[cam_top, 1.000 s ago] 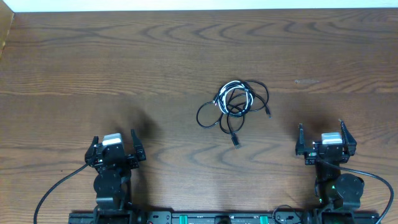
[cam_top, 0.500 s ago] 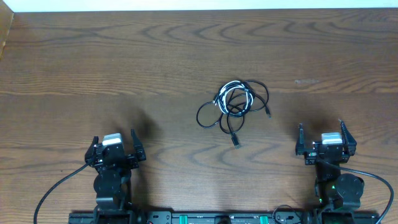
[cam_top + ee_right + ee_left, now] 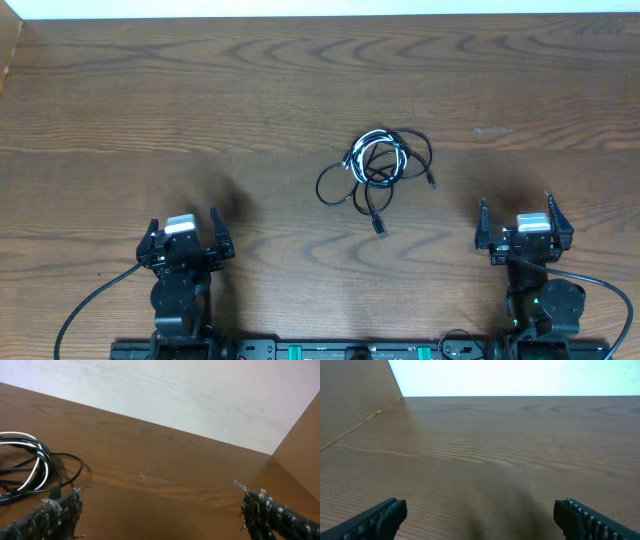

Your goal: Untangle cables

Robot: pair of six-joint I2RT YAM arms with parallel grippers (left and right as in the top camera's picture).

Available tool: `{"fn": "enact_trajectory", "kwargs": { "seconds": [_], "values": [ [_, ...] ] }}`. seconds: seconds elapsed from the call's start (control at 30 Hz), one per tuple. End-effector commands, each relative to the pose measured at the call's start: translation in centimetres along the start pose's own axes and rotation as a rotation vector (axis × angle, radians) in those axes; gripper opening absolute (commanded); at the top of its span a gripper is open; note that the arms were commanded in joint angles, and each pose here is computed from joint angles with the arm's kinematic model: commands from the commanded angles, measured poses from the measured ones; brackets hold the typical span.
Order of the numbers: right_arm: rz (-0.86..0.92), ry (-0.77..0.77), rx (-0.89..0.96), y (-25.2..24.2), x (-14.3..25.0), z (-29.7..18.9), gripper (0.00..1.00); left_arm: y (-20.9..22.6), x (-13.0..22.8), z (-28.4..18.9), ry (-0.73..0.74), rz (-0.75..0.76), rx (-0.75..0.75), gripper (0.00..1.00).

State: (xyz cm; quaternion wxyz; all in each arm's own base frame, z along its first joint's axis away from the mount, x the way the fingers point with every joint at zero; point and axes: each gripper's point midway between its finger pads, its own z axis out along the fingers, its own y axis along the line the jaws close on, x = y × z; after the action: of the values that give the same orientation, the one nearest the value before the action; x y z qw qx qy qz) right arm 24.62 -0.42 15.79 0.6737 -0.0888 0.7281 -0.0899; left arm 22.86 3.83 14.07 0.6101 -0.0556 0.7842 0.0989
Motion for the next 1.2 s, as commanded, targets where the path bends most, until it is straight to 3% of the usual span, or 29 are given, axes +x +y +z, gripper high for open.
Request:
{"fn": "enact_trajectory", "kwargs": {
  "seconds": [0.0, 0.37, 0.53, 0.7, 0.83, 1.0, 1.17],
  "values": [
    [-0.011, 0.004, 0.014, -0.2, 0.2, 0.0, 0.99, 0.0, 1.3, 0.3, 0.031, -0.006, -0.003, 0.99],
    [-0.011, 0.004, 0.014, -0.2, 0.2, 0.0, 0.99, 0.0, 0.5, 0.3, 0.000, -0.010, -0.004, 0.99],
    [-0.013, -0.001, 0.017, -0.3, 0.1, 0.0, 0.99, -0.8, -2.3, 0.1, -0.115, -0.032, 0.047, 0.99],
    [-0.011, -0.008, 0.016, -0.3, -0.1, 0.0, 0.99, -0.9, -2.0, 0.1, -0.102, -0.030, 0.054, 0.99],
    [-0.011, 0.001, 0.049, -0.9, 0.1, 0.0, 0.99, -0.5, -6.1, -0.6, -0.271, -0.062, 0.046, 0.99],
    [0.066, -0.201, 0.072, -1.7, -4.7, -0.5, 0.99, 0.3, -12.4, -3.4, -0.548, -0.231, 0.068, 0.99],
    [0.045, -0.453, 0.001, -1.0, -10.4, -2.4, 0.99, -2.6, -17.1, -7.0, -0.687, -0.239, 0.309, 0.99]
  ]
}}
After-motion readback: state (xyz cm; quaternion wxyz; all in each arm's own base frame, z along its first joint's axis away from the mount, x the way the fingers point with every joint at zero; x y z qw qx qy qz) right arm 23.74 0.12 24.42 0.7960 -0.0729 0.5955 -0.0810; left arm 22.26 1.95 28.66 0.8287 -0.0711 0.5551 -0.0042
